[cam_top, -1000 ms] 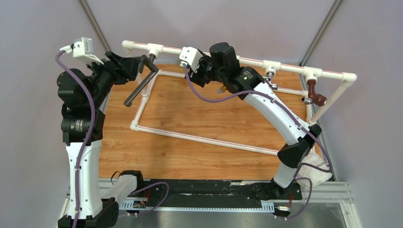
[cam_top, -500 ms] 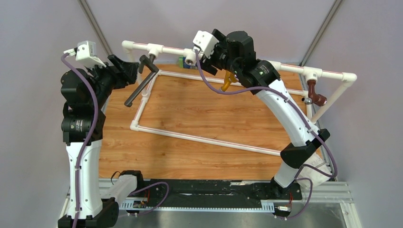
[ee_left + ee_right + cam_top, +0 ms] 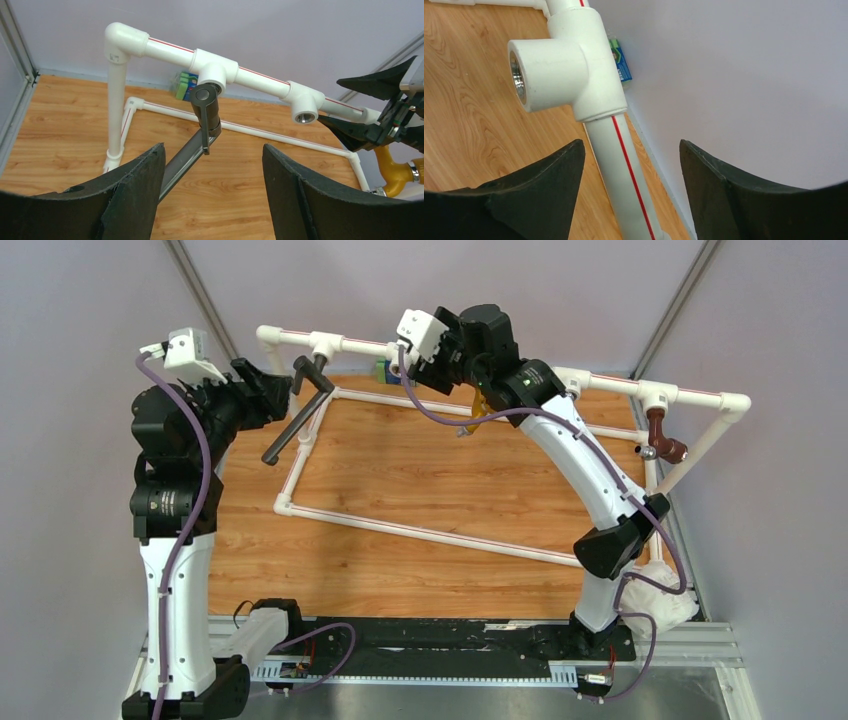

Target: Install the water faucets

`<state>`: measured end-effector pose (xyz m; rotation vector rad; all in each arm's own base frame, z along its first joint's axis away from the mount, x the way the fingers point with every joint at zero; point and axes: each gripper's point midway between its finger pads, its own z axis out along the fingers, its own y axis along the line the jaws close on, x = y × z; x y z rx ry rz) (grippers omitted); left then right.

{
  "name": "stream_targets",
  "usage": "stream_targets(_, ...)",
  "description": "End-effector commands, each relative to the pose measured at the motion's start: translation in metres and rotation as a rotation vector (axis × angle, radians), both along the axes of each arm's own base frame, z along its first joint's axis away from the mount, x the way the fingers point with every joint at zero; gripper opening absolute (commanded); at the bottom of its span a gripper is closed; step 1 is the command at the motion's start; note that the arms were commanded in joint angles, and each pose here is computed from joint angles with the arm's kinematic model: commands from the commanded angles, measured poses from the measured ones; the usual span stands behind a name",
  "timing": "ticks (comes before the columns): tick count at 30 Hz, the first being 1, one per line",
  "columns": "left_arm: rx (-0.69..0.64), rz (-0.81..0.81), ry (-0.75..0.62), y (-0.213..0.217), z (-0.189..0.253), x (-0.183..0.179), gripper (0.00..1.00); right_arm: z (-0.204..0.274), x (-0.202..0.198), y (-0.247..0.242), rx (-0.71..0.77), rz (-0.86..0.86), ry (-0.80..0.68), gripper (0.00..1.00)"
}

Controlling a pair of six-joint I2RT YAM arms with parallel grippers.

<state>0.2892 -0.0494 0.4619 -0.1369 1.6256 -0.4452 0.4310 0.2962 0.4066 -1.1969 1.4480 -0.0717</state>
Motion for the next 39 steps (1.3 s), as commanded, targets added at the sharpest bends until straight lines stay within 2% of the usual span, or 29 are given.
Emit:
stream_targets(1, 0.040, -0.020, -0.003, -0.002, 0.001, 0.004, 0.77, 0.009, 0.007, 0.000, -0.001, 0.004, -0.027, 0.74)
stream_targets(8, 0.060, -0.077, 0.036, -0.010, -0.010, 0.020, 0.77, -0.009, 0.016, 0.003, -0.028, -0.009, -0.007, 0.65)
stream_targets(12, 0.027, -0.120, 0.037, -0.018, -0.010, 0.030, 0.77, -0.013, 0.015, 0.005, -0.023, 0.002, 0.008, 0.48)
stream_targets(19, 0.012, -0.108, 0.048, -0.017, -0.015, 0.056, 0.77, -0.025, 0.003, 0.013, -0.018, 0.066, 0.051, 0.12)
stream_targets(25, -0.003, -0.095, 0.074, -0.015, -0.024, 0.080, 0.77, -0.032, 0.000, 0.015, -0.022, 0.086, 0.063, 0.07)
stream_targets(32, -0.075, -0.199, 0.047, -0.044, -0.013, 0.088, 0.76, -0.034, -0.001, 0.017, -0.016, 0.097, 0.070, 0.07)
stream_targets(39, -0.037, -0.308, -0.012, -0.078, 0.003, 0.069, 0.62, -0.034, -0.001, 0.019, -0.006, 0.102, 0.073, 0.07)
